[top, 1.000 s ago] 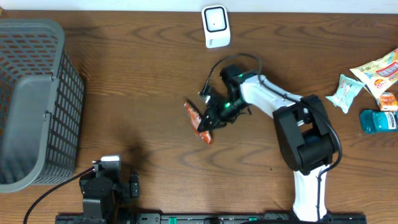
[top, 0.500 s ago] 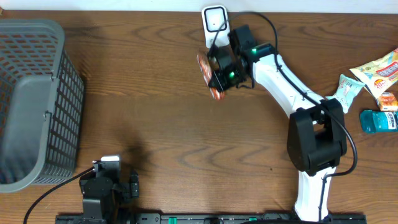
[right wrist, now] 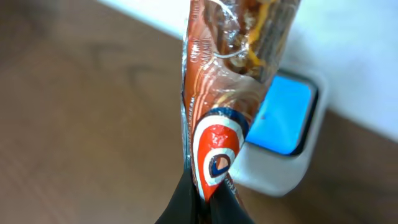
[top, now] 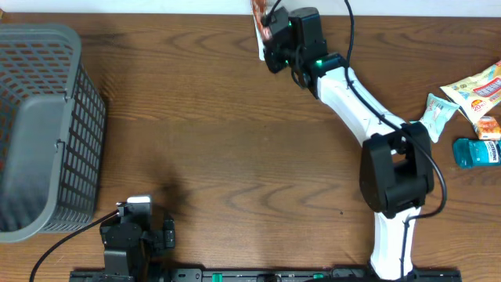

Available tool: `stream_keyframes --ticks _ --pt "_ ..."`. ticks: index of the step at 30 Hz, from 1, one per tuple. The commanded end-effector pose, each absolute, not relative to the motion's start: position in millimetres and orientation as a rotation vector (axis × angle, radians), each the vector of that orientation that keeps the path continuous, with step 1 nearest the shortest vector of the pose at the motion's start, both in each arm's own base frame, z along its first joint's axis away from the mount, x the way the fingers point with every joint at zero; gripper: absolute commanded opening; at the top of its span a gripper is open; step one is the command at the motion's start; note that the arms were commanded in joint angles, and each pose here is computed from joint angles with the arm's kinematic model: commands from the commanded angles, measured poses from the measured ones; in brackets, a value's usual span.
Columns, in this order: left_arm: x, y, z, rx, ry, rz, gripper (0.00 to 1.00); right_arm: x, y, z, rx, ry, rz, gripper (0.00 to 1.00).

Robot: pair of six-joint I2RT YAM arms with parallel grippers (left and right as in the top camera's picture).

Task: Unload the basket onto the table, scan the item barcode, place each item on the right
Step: 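Carry the Top bar up to the white scanner face, then move the Top bar to the right edge and open the right gripper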

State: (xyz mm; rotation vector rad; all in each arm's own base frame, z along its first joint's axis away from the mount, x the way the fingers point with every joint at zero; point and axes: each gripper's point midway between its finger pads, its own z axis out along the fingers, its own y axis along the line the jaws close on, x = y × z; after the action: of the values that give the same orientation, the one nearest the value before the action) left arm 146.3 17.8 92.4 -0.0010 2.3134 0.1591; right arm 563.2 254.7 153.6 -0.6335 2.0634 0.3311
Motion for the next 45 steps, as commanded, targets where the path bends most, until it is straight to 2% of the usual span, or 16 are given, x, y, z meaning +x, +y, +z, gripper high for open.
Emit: stream_keyframes --ticks 1,12,18,24,31,45 --pt "143 20 90 -0.013 2.328 0.168 0.98 589 251 147 -0.592 2.03 0.244 0.01" --pt "143 20 90 -0.013 2.328 0.168 0.98 665 258 128 -0.515 1.991 0.144 0.01" --pt "143 20 90 -0.013 2.328 0.168 0.98 668 258 129 -0.513 1.997 0.143 0.01" --pt "143 20 90 -0.013 2.328 0.168 0.98 663 242 149 -0.459 2.062 0.089 0.01" --pt "143 20 90 -0.013 2.328 0.168 0.98 629 167 150 -0.356 2.332 -0.132 0.01" --pt "143 20 90 -0.013 2.328 0.168 0.98 567 -87 106 0.299 2.701 -0.399 0.01"
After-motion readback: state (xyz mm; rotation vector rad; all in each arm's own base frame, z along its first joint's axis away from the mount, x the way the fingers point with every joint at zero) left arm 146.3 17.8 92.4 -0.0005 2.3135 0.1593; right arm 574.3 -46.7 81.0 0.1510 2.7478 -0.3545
